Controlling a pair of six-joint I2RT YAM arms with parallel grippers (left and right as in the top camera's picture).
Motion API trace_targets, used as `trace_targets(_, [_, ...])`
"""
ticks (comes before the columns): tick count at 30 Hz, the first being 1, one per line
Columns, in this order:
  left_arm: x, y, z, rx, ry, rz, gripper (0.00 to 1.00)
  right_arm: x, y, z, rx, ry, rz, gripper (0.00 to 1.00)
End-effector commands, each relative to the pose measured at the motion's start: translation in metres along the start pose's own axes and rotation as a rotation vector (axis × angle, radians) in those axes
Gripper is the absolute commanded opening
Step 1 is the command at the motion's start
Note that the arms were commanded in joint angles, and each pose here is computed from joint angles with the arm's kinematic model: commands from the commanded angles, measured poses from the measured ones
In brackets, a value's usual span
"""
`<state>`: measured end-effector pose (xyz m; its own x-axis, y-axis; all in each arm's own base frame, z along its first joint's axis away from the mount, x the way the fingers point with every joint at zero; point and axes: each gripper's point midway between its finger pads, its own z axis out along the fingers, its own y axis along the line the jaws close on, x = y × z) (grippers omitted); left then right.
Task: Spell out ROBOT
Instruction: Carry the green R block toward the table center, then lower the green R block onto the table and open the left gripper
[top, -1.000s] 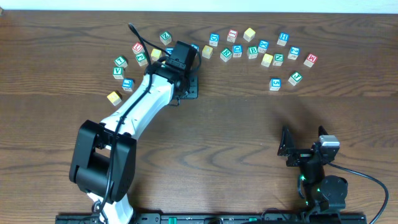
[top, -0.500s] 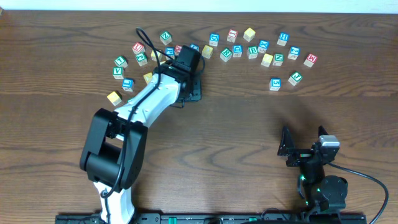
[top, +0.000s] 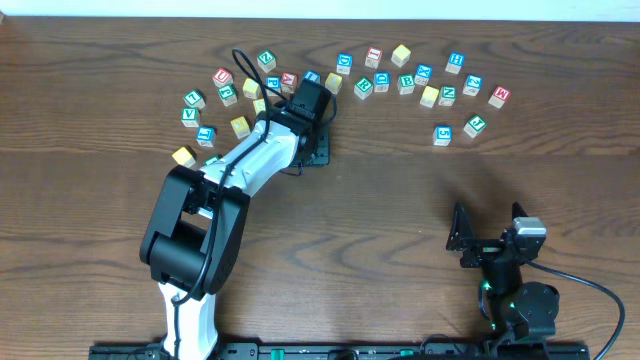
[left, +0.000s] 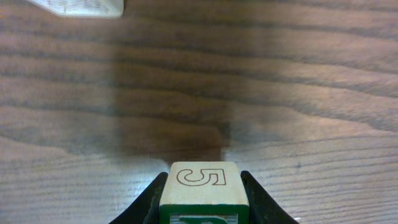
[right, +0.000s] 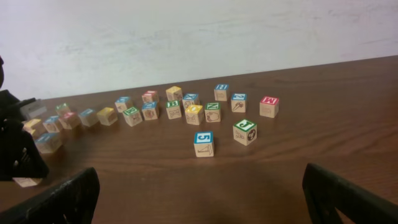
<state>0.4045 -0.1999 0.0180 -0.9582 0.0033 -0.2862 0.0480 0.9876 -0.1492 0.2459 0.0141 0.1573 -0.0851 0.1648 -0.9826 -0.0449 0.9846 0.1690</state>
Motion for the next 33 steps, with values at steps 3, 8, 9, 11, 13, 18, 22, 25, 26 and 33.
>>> trace_targets(3, [0.0045, -0.0025, 0.0101, -0.008, 0.01, 0.051, 0.29, 0.0007, -0.0006, 0.0, 0.0, -0.002, -0.014, 0.99])
trace_targets(8, [0.0044, -0.0024, 0.017, -0.008, 0.01, 0.05, 0.29, 0.0006, -0.0006, -0.0001, 0.0, -0.002, -0.014, 0.99])
trace_targets(9, [0.0039, -0.0027, 0.0175, -0.006, 0.008, 0.05, 0.29, 0.0007, -0.0006, 0.0, 0.0, -0.002, -0.014, 0.99])
trace_targets(11, [0.0038, -0.0027, 0.0175, -0.006, 0.007, 0.05, 0.29, 0.0006, -0.0006, -0.0001, 0.0, -0.002, -0.014, 0.99])
trace_targets(13, [0.0039, -0.0027, 0.0175, -0.006, 0.008, 0.05, 0.29, 0.0006, -0.0006, -0.0001, 0.0, -0.002, -0.014, 0.99])
trace_targets(18, [0.0038, -0.0029, 0.0175, -0.006, 0.007, 0.05, 0.3, 0.0006, -0.0006, -0.0001, 0.0, -0.002, -0.014, 0.99])
trace_targets(22, [0.0036, -0.0031, 0.0173, -0.005, 0.006, 0.05, 0.31, 0.0006, -0.0006, -0.0001, 0.0, -0.002, -0.014, 0.99])
trace_targets(25, [0.0038, -0.003, 0.0173, -0.005, 0.007, 0.05, 0.39, 0.0006, -0.0006, -0.0001, 0.0, -0.002, -0.014, 0.99])
trace_targets(26, [0.0038, -0.003, 0.0173, -0.005, 0.007, 0.05, 0.42, 0.0007, -0.0006, 0.0, 0.0, -0.002, -0.014, 0.99])
trace_targets(33, [0.0038, -0.0031, 0.0173, -0.004, 0.007, 0.05, 0.43, 0.0006, -0.0006, -0.0001, 0.0, -0.002, -0.014, 0.99])
